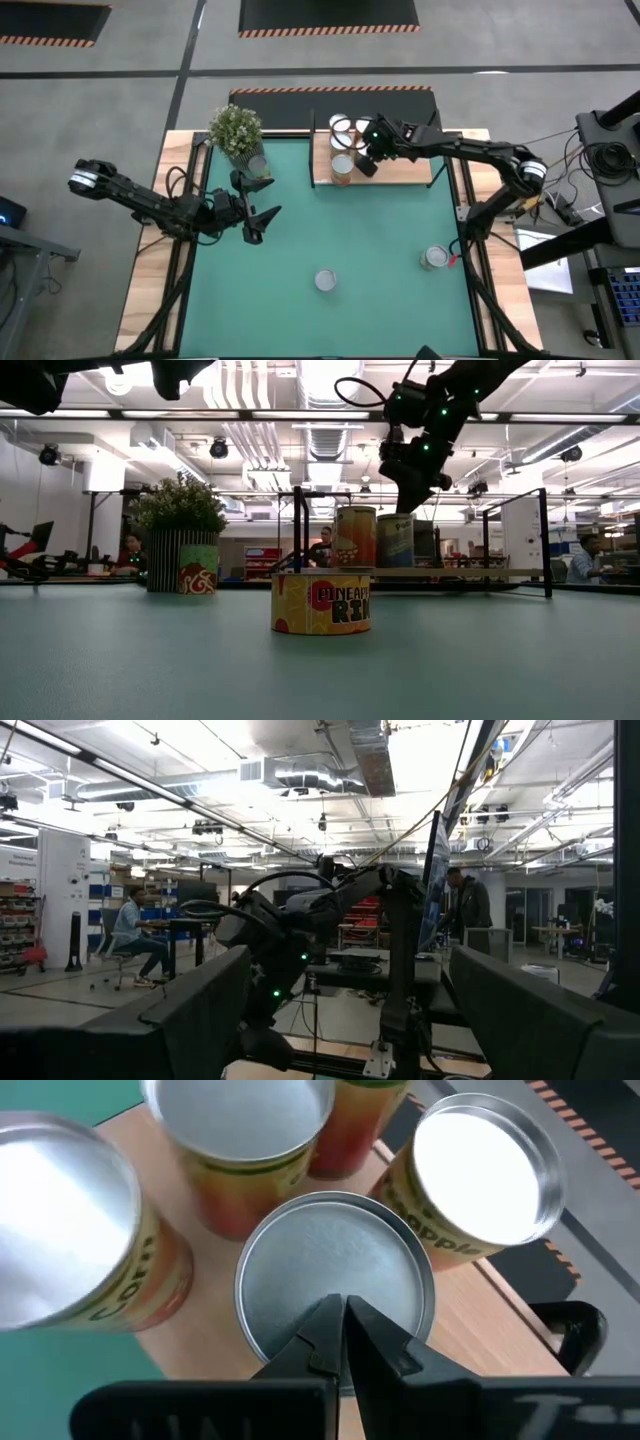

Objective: Pick and place cans onto a shelf
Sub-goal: Put the purple can on the shelf

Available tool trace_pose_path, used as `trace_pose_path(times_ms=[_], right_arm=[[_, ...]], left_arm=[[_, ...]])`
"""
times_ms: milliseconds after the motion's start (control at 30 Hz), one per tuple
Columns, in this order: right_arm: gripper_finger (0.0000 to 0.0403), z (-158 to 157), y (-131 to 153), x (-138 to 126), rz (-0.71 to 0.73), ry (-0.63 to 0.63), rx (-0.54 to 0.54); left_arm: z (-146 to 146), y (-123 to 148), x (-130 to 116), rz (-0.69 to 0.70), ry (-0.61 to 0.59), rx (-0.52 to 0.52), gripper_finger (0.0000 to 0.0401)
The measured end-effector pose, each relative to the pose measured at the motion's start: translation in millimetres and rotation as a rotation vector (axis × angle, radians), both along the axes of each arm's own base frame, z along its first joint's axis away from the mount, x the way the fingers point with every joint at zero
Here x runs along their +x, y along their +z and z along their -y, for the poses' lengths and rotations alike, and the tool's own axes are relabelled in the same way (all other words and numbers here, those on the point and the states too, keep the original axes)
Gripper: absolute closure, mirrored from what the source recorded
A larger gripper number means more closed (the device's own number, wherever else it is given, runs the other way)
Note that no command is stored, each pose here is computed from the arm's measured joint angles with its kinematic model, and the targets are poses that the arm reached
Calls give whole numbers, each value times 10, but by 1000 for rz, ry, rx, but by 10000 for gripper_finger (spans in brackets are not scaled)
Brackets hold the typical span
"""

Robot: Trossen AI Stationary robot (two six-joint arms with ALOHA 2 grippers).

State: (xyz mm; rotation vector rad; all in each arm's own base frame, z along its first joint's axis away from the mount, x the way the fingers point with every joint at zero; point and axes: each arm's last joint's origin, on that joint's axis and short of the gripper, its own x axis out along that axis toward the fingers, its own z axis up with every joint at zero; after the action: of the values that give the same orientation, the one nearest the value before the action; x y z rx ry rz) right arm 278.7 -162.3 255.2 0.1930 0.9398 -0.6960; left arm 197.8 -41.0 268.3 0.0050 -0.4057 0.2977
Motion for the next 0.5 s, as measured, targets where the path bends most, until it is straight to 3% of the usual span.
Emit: trace_pose_path(times_ms=[500], right_arm=[[394, 73, 10, 35, 28, -28, -42]], left_arm=[[0, 0, 0, 0, 0, 0, 76]])
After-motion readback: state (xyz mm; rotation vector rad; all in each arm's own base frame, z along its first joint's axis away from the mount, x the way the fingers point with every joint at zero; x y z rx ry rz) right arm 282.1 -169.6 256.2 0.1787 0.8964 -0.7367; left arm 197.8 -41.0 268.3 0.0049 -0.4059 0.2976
